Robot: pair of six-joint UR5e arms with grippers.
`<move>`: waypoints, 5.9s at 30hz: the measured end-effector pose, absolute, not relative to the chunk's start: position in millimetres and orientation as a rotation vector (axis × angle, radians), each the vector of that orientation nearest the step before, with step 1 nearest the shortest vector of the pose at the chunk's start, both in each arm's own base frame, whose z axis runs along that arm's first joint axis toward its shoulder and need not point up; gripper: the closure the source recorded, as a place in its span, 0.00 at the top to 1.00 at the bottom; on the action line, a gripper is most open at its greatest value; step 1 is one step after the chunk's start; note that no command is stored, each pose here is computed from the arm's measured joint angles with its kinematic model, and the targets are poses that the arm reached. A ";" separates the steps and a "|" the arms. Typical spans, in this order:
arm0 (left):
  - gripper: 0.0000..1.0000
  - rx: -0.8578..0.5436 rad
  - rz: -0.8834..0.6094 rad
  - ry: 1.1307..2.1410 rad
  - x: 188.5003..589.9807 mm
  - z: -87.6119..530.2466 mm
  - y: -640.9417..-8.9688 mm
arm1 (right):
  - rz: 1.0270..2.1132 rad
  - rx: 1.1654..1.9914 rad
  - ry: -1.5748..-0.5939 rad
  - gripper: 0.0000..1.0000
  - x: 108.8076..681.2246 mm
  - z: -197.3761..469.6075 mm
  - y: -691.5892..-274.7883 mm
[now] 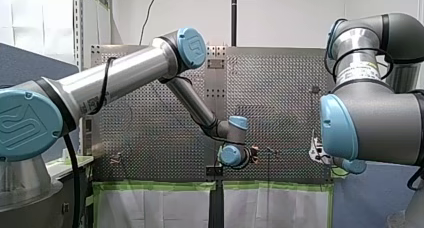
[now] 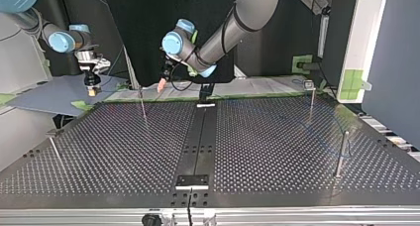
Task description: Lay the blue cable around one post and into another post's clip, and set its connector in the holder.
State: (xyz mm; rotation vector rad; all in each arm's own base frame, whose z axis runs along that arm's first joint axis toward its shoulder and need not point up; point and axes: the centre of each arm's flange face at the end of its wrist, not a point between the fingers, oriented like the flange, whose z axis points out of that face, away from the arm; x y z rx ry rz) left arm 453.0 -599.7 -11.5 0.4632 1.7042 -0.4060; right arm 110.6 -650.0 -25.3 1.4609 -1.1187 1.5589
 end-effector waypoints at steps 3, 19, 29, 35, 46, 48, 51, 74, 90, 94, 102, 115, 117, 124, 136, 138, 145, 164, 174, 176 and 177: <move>0.98 0.467 -0.413 1.700 451.2 -8.2 -602.1 | 1.526 1.449 -1.123 0.00 105.1 -24.0 -651.1; 0.98 0.470 -0.420 1.693 448.3 0.6 -605.7 | 1.400 1.390 -1.155 0.00 95.5 37.3 -643.7; 0.98 0.472 -0.414 1.706 446.6 -1.8 -603.1 | 1.458 1.298 -1.139 0.00 99.3 91.6 -646.2; 0.98 0.469 -0.404 1.714 443.2 2.9 -591.2 | 1.497 1.283 -1.158 0.00 99.6 88.0 -639.4; 0.98 0.382 -0.406 1.637 445.1 45.7 -570.5 | 1.505 1.289 -1.182 0.00 101.2 60.5 -630.6; 0.98 0.368 -0.406 1.624 444.0 54.2 -566.5 | 1.505 1.291 -1.184 0.00 101.8 57.9 -630.2; 0.98 0.349 -0.401 1.617 440.9 65.9 -558.8 | 1.507 1.292 -1.185 0.00 102.2 56.7 -630.0; 0.98 0.229 -0.305 1.702 397.4 129.8 -481.6 | 1.534 1.271 -1.218 0.00 102.7 55.7 -630.2; 0.98 0.149 -0.224 1.742 369.0 162.5 -420.6 | 1.537 1.267 -1.220 0.00 102.2 55.2 -630.5; 0.98 0.093 -0.217 1.763 369.6 168.3 -397.6 | 1.538 1.266 -1.219 0.00 102.0 55.3 -630.7; 0.98 -0.031 -0.245 1.787 371.7 181.8 -347.1 | 1.539 1.265 -1.216 0.00 102.0 55.1 -630.9; 0.98 -0.209 -0.398 1.669 403.0 242.6 -298.7 | 1.540 1.267 -1.217 0.00 102.4 54.2 -630.6; 0.98 -0.241 -0.409 1.646 407.0 252.1 -290.0 | 1.540 1.267 -1.217 0.00 102.6 54.1 -630.6; 0.98 -0.352 -0.433 1.571 411.2 272.6 -256.3 | 1.539 1.268 -1.217 0.00 102.4 53.6 -630.4; 0.98 -0.522 -0.473 1.404 423.8 309.6 -203.1 | 1.539 1.268 -1.215 0.00 102.3 53.5 -630.6; 0.98 -0.555 -0.470 1.383 427.8 311.0 -193.8 | 1.540 1.267 -1.215 0.00 102.3 53.7 -630.8; 0.98 -0.670 -0.410 1.326 439.3 310.8 -158.2 | 1.541 1.267 -1.214 0.00 102.4 53.7 -630.9; 0.98 -0.803 -0.427 1.140 473.6 313.1 -77.4 | 1.542 1.270 -1.213 0.00 103.4 53.1 -630.6; 0.98 -0.833 -0.524 1.101 505.2 280.1 -46.6 | 1.540 1.272 -1.214 0.00 103.4 52.9 -630.4; 0.98 -0.829 -0.556 1.098 510.4 275.5 -47.0 | 1.540 1.272 -1.214 0.00 103.4 52.8 -630.3; 0.98 -0.825 -0.578 1.094 513.3 274.6 -47.6 | 1.540 1.273 -1.214 0.00 103.4 52.8 -630.3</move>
